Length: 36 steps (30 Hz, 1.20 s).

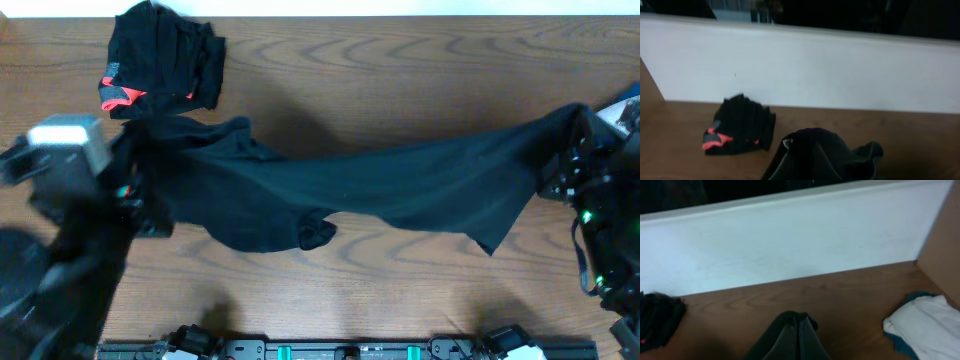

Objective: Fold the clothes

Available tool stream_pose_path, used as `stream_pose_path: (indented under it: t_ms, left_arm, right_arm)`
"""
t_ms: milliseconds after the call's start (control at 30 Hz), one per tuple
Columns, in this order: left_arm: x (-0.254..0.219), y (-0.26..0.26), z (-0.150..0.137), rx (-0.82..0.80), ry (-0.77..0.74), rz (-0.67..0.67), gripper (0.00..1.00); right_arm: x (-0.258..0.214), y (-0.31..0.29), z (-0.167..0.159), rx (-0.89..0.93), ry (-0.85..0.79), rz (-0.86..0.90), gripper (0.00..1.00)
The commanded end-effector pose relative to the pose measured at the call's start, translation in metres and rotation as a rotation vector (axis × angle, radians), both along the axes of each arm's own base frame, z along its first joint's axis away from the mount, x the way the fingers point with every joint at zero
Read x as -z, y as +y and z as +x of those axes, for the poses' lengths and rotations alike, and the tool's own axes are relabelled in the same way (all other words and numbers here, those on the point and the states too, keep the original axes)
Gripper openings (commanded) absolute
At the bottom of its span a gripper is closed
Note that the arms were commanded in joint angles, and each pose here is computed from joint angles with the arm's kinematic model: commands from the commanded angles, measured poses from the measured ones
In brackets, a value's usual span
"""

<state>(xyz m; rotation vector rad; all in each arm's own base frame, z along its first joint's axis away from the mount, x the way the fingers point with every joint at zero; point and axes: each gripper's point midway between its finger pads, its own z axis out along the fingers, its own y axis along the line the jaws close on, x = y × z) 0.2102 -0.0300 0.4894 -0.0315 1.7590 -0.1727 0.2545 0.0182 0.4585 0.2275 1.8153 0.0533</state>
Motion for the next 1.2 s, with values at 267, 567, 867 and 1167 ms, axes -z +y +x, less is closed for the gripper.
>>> stream_pose_path:
  t_ms: [267,567,867,1167]
  left_arm:
    - [-0.059,0.013,-0.031,-0.021,-0.157,-0.042,0.06]
    - [-0.073,0.012,-0.019,-0.055,-0.139,-0.236,0.06]
    - [-0.052,-0.002,0.037,-0.091,-0.019,-0.221,0.06]
    - [-0.010,-0.018,0.099,-0.129,0.127,-0.159,0.06]
  right_arm:
    - [-0.062,-0.008,-0.007,0.015,-0.046,-0.029,0.01]
    - [-0.077,-0.022,-0.021,0.075,-0.050,-0.020,0.01]
    - [-0.071,-0.033,-0.015,0.167,-0.024,-0.032,0.01]
    - [-0.044,-0.026,0.024,0.201,0.079,-0.037,0.01]
